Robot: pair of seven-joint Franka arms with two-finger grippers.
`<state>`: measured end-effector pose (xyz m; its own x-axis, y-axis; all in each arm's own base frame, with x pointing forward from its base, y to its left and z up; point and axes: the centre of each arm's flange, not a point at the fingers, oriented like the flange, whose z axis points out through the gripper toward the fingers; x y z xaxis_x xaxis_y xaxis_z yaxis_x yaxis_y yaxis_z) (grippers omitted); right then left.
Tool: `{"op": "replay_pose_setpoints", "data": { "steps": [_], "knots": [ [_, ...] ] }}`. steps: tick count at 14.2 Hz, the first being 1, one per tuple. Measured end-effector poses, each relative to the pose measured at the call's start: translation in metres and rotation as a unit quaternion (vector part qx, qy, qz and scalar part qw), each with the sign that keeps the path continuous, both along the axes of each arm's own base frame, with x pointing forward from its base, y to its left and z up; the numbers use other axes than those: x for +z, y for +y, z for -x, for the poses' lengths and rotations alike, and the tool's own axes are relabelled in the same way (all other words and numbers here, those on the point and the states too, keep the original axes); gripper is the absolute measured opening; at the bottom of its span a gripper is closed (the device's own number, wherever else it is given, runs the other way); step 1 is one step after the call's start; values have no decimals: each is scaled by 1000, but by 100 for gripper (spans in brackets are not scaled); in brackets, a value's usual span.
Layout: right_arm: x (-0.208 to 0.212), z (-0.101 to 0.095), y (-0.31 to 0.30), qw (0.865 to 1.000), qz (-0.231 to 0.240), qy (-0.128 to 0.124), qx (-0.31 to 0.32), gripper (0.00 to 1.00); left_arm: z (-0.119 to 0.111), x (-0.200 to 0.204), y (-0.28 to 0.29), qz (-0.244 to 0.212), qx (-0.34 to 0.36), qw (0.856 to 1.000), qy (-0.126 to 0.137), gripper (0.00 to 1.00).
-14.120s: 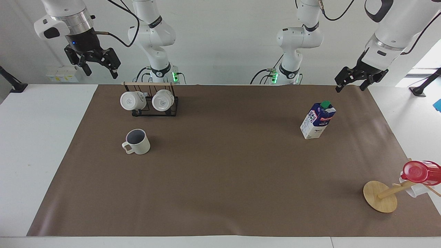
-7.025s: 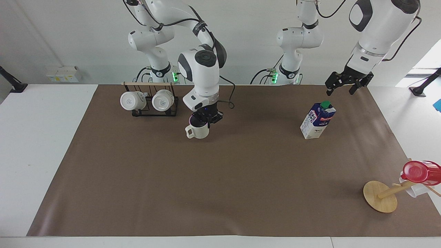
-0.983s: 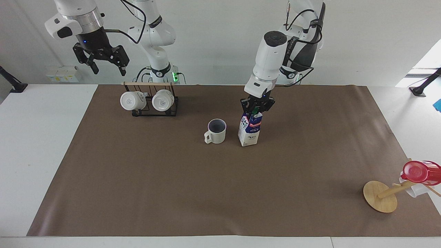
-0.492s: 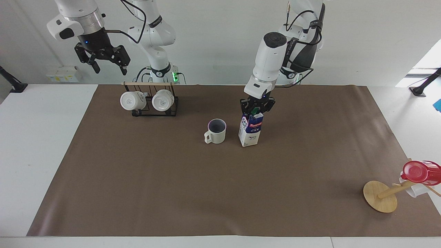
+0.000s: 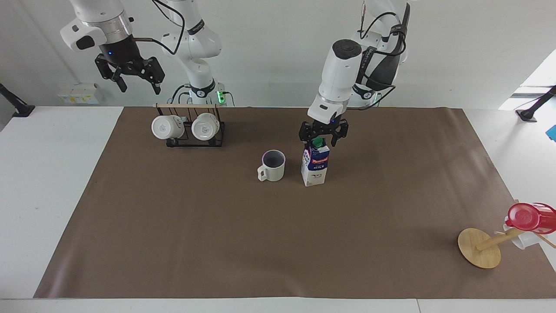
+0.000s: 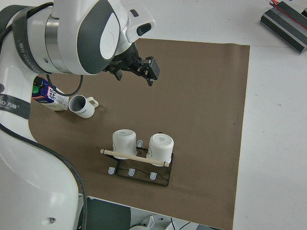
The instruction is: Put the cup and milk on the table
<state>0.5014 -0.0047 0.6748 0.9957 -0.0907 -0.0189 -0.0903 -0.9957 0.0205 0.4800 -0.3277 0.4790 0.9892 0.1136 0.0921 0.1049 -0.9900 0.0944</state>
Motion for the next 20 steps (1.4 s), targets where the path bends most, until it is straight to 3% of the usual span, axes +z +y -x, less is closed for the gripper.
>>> {"op": "replay_pose_setpoints", "data": {
  "steps": [8, 14, 20],
  "knots": [
    [-1, 0, 0, 1000, 0, 1, 0, 100, -29, 59, 43, -13, 4, 1000, 13, 100],
    [-1, 0, 0, 1000, 0, 1, 0, 100, -63, 97, 120, -25, -38, 999, 10, 100],
    [-1, 0, 0, 1000, 0, 1, 0, 100, -83, 127, 204, -33, -55, 998, 10, 100]
  ]
}}
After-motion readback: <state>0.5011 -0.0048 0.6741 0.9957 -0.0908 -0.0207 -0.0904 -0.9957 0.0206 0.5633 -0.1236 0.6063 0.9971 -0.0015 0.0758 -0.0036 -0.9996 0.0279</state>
